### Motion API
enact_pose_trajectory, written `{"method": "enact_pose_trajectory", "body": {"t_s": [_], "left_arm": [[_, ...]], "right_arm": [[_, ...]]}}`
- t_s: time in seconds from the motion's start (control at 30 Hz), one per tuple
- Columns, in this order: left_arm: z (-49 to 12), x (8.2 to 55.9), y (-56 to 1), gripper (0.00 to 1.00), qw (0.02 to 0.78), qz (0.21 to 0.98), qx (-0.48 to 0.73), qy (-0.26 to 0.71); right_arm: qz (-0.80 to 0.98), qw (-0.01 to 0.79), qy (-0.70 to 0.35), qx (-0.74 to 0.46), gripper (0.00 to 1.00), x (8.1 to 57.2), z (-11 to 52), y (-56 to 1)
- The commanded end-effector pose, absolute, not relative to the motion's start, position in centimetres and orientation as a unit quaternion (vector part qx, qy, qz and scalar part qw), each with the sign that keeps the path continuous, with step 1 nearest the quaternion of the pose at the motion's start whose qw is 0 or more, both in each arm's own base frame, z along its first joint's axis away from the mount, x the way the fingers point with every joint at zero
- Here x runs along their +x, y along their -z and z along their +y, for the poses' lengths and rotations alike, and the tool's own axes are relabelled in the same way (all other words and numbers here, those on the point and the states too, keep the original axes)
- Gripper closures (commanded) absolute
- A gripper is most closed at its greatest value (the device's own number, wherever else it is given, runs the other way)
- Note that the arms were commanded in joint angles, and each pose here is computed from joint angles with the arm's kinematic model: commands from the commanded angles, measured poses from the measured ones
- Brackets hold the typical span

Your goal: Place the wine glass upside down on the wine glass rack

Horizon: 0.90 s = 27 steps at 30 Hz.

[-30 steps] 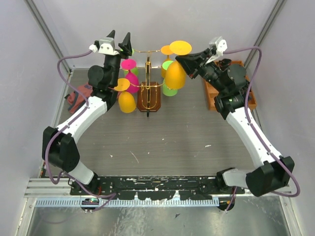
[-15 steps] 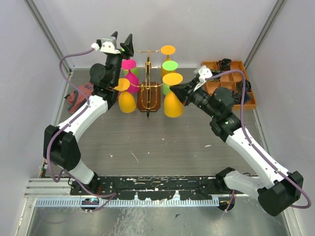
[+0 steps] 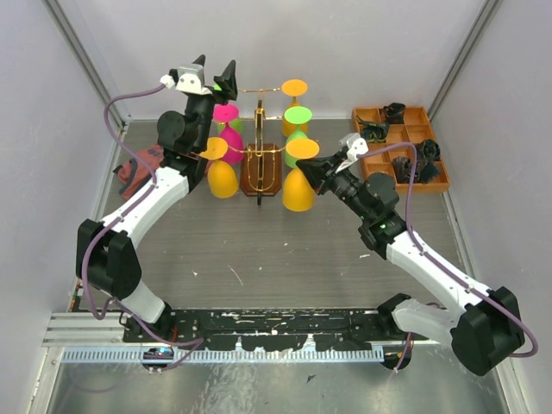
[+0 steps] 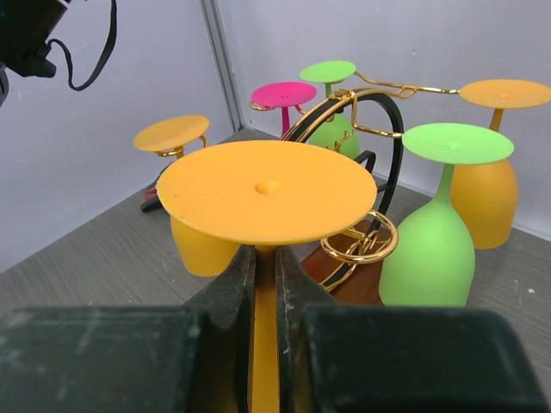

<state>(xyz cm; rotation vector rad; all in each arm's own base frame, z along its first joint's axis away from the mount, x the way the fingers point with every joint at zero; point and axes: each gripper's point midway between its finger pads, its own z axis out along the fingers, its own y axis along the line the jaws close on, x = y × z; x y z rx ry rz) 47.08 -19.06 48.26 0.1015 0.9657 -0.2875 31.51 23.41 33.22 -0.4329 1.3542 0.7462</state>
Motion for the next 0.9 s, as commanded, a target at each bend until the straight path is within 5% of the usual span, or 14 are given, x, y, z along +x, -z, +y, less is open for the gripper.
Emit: {"method": "enact_pose_trajectory", "body": {"t_s": [0.0,0.23,0.33,0.87], "left_arm": [[-18.6,46.4,-50.7,0.24,0.887,0.437,0.045,0.141],[-18.6,46.4,-50.7,0.14,0.887,0.438,0.048,0.136],[-18.6,46.5,-51.0,0.01,0.888,0.437,0.048,0.135],[-18.6,47.0,-51.0,0.02,0.889,0.439,0.055,0.118]], "right_arm": [[0.557,0.728,-0.355,-0.185,0.99,31.4,23.9,-35.6],[0.568,0.717,-0.355,-0.193,0.99,31.4,24.3,-32.9],[0.569,0.716,-0.354,-0.195,0.99,31.7,24.6,-32.5],[0.566,0.719,-0.353,-0.196,1.0,33.7,25.7,-30.4]]}}
